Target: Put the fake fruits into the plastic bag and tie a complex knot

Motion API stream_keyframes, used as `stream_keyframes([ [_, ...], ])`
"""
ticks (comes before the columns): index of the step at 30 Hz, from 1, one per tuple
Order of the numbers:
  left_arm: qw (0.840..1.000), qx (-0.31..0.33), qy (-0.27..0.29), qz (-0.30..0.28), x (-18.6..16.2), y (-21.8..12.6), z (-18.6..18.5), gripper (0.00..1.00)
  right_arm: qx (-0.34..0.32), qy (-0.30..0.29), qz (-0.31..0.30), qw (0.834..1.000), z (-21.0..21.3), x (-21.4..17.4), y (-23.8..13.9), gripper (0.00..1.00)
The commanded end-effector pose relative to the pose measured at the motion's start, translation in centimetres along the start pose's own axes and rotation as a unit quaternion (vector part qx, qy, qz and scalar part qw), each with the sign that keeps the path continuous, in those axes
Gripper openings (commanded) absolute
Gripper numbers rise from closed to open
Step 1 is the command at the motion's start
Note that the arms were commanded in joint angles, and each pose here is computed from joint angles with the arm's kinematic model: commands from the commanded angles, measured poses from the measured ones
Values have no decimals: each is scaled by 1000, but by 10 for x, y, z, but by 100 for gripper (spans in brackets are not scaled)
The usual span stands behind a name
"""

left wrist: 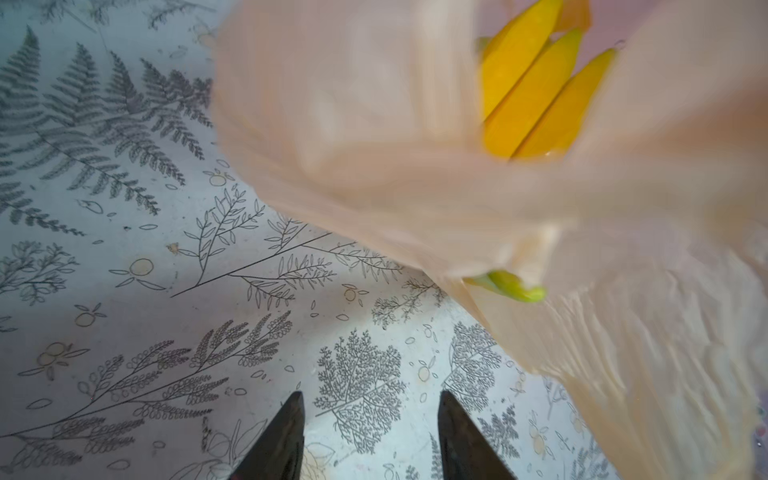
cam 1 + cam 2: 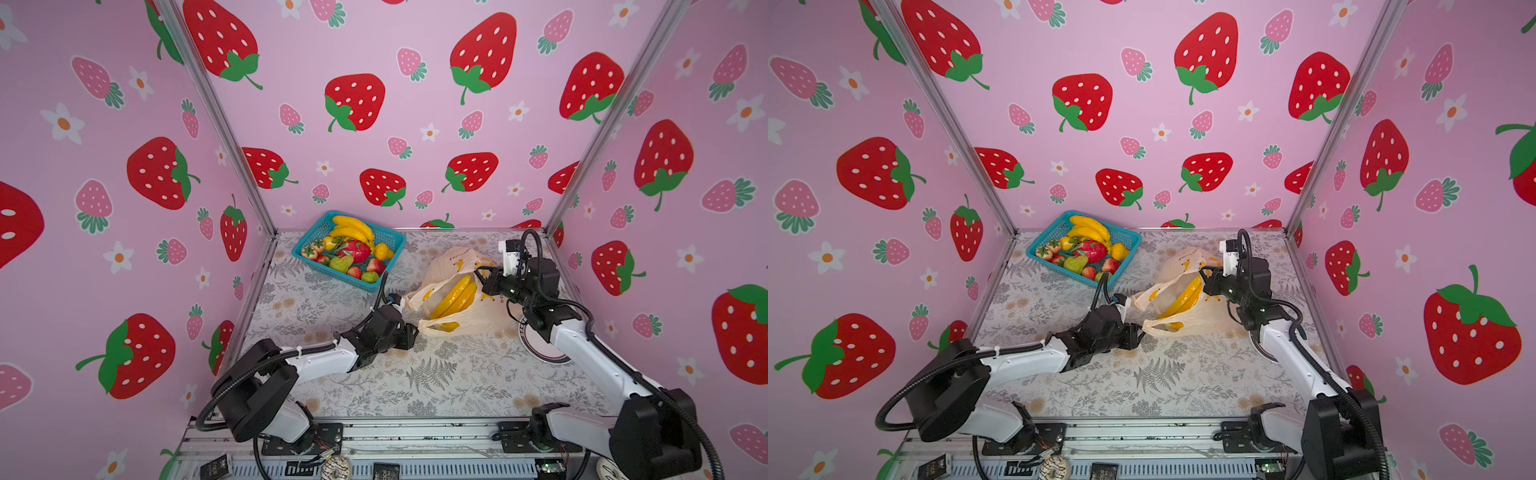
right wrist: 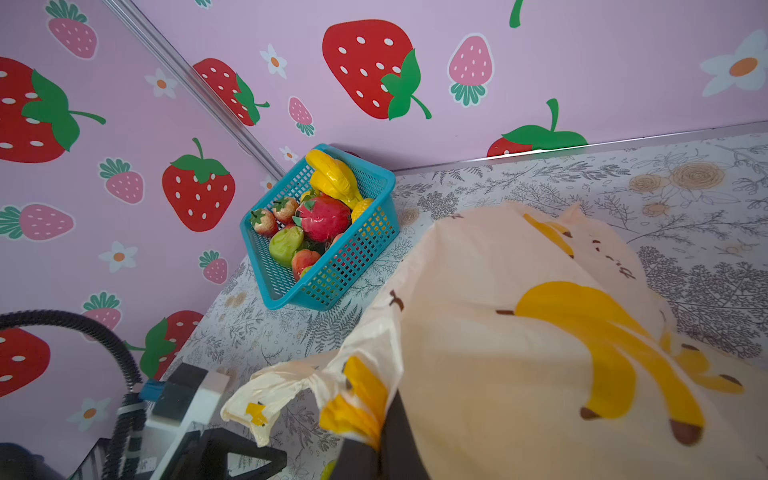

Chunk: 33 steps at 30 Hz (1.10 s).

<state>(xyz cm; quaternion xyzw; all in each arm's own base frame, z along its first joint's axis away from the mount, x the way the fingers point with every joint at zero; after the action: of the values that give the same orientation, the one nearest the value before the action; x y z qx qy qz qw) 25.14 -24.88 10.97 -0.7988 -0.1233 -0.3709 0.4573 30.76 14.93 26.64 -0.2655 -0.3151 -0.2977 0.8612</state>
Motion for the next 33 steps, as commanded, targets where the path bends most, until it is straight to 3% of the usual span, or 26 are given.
stream_keyframes([
  [1,996,-17,-66,-50,33,20,-2,52,3,-12,-4,1000,4,1,-2,0],
  [8,990,-67,-111,-62,63,58,8,52,3,-15,-7,1000,5,2,-4,0],
  [16,988,-69,-126,-48,71,88,12,52,4,-12,-2,1000,3,0,-2,0],
  [26,987,-95,-128,-33,70,107,3,35,0,-13,-4,1000,2,1,-2,0],
  [33,986,-93,-137,-33,72,119,3,38,-1,-11,-2,1000,1,0,0,0],
])
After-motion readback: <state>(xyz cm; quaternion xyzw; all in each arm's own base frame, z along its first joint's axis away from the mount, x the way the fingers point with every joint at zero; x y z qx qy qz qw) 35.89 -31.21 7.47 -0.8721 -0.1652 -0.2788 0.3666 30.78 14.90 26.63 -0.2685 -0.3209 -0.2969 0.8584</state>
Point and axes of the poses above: each gripper's point midway between its finger pads, its own y axis out along the fingers, its own z axis along the line the jaws close on, x = y × z, the point moved 6 cm from there along -y, back along the fingers, and after that the axes turned 14 degrees about y, right-handed, at the moved point
